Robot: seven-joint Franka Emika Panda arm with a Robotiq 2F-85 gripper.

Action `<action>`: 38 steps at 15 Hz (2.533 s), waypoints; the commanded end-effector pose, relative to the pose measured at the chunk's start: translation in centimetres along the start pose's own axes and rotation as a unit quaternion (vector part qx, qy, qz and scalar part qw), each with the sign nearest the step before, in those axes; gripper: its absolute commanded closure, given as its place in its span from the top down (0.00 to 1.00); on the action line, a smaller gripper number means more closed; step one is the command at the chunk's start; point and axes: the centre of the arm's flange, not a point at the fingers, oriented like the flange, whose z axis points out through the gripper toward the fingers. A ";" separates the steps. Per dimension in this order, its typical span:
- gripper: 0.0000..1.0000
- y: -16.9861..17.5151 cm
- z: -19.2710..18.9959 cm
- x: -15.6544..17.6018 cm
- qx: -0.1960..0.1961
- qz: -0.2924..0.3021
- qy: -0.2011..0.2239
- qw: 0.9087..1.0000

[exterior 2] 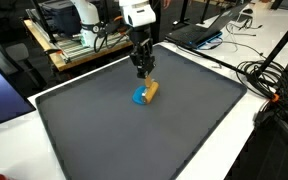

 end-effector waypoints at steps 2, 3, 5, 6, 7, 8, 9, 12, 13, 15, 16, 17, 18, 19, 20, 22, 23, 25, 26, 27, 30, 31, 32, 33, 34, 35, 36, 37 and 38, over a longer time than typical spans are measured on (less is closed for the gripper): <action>0.22 -0.2 0.7 -1.4 -0.006 -0.028 -0.023 0.999; 0.22 -0.3 0.7 -1.5 -0.007 -0.033 -0.026 0.999; 0.22 -0.3 0.7 -1.7 -0.007 -0.041 -0.035 0.999; 0.22 -0.4 0.7 -1.8 -0.008 -0.044 -0.037 0.998; 0.22 -0.4 0.7 -1.9 -0.008 -0.048 -0.039 0.998; 0.22 -0.4 0.8 -1.9 -0.008 -0.050 -0.041 0.998; 0.22 -0.4 0.8 -1.9 -0.008 -0.052 -0.043 0.998; 0.22 -0.5 1.0 -2.1 -0.005 -0.057 -0.048 0.997; 0.22 -0.6 1.0 -2.2 -0.004 -0.059 -0.050 0.997; 0.22 -0.6 1.1 -2.3 -0.002 -0.063 -0.055 0.997; 0.22 -0.6 1.1 -2.4 -0.002 -0.066 -0.058 0.996; 0.22 -0.6 1.1 -2.5 -0.002 -0.068 -0.060 0.996; 0.22 -0.6 1.0 -2.6 -0.002 -0.071 -0.063 0.995; 0.22 -0.5 1.0 -2.6 -0.002 -0.074 -0.066 0.995; 0.22 -0.6 1.0 -2.6 -0.003 -0.077 -0.068 0.995; 0.22 -0.6 1.0 -2.7 -0.004 -0.082 -0.072 0.994; 0.22 -0.7 1.0 -2.7 -0.004 -0.085 -0.075 0.994; 0.22 -0.7 0.9 -2.8 -0.004 -0.088 -0.080 0.993; 0.22 -0.7 0.9 -2.8 -0.004 -0.090 -0.082 0.993; 0.22 -0.7 0.9 -2.9 -0.004 -0.091 -0.084 0.992; 0.22 -0.7 0.8 -2.9 -0.003 -0.094 -0.087 0.992; 0.22 -0.7 0.7 -2.9 -0.003 -0.095 -0.088 0.992; 0.22 -0.7 0.7 -2.9 -0.003 -0.096 -0.089 0.991; 0.22 -0.7 0.7 -3.0 -0.003 -0.098 -0.091 0.991; 0.22 -0.7 0.7 -3.0 -0.003 -0.100 -0.093 0.991; 0.22 -0.7 0.8 -3.1 -0.003 -0.101 -0.096 0.990; 0.22 -0.6 0.7 -3.2 -0.003 -0.102 -0.098 0.990; 0.22 -0.6 0.7 -3.2 -0.003 -0.103 -0.100 0.990; 0.22 -0.6 0.7 -3.3 -0.003 -0.104 -0.103 0.989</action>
